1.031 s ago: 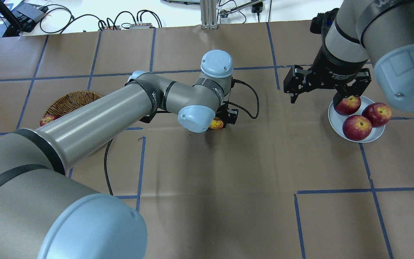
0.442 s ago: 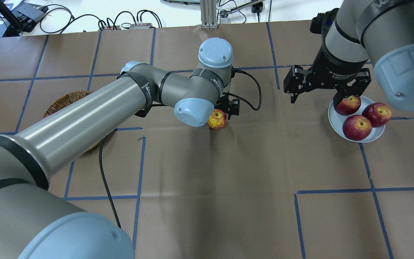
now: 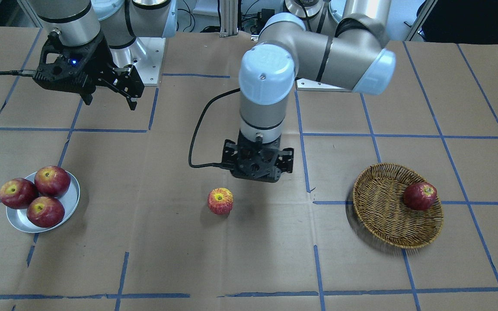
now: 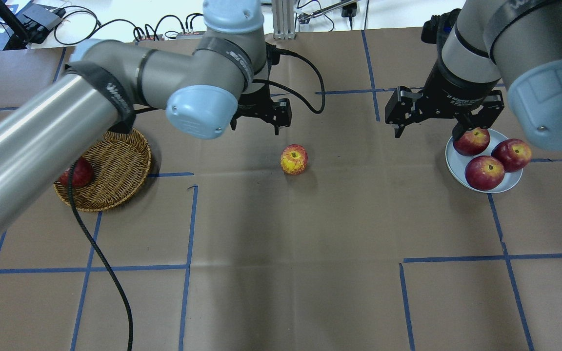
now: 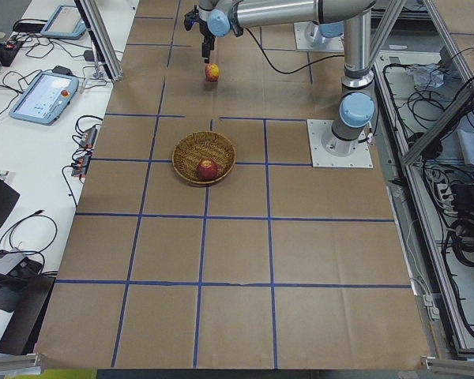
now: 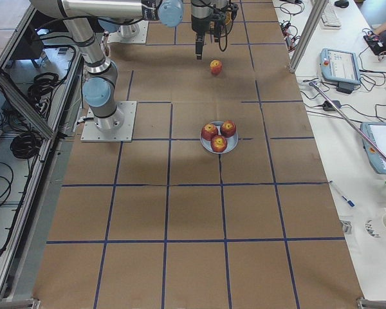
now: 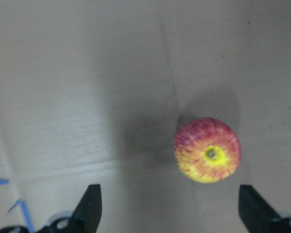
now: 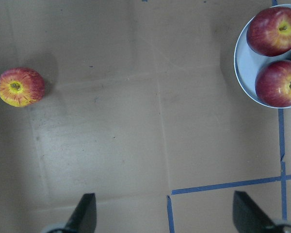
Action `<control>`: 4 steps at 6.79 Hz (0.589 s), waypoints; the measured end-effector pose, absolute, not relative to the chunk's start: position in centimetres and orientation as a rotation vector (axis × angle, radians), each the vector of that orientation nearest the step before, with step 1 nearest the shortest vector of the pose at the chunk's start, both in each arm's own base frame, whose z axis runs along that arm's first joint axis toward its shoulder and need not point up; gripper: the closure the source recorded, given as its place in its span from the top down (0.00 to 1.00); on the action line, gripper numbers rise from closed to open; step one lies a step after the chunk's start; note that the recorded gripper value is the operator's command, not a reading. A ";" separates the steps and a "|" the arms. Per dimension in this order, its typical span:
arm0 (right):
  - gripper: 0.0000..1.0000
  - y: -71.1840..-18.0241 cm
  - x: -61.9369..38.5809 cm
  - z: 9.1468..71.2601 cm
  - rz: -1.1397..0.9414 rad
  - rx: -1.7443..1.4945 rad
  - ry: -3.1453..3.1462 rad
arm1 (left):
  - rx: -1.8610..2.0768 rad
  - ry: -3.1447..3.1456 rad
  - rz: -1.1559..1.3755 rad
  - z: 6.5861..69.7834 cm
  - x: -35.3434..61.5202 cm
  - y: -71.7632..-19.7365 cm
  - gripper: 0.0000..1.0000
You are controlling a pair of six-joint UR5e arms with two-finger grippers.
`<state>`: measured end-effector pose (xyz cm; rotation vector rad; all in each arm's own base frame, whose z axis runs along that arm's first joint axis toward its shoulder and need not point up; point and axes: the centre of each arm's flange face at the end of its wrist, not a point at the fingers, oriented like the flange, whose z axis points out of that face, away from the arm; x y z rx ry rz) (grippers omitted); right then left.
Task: Transfer apple from basket to plate
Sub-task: 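Raise the left gripper back over the basket while the right gripper reaches toward the apple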
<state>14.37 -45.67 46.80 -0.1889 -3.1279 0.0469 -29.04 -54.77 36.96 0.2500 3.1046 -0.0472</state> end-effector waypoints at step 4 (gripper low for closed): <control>1.00 -47.4 16.6 46.2 0.113 -0.159 -3.139 | 0.263 3.100 -0.039 48.5 -19.4 -47.0 0.99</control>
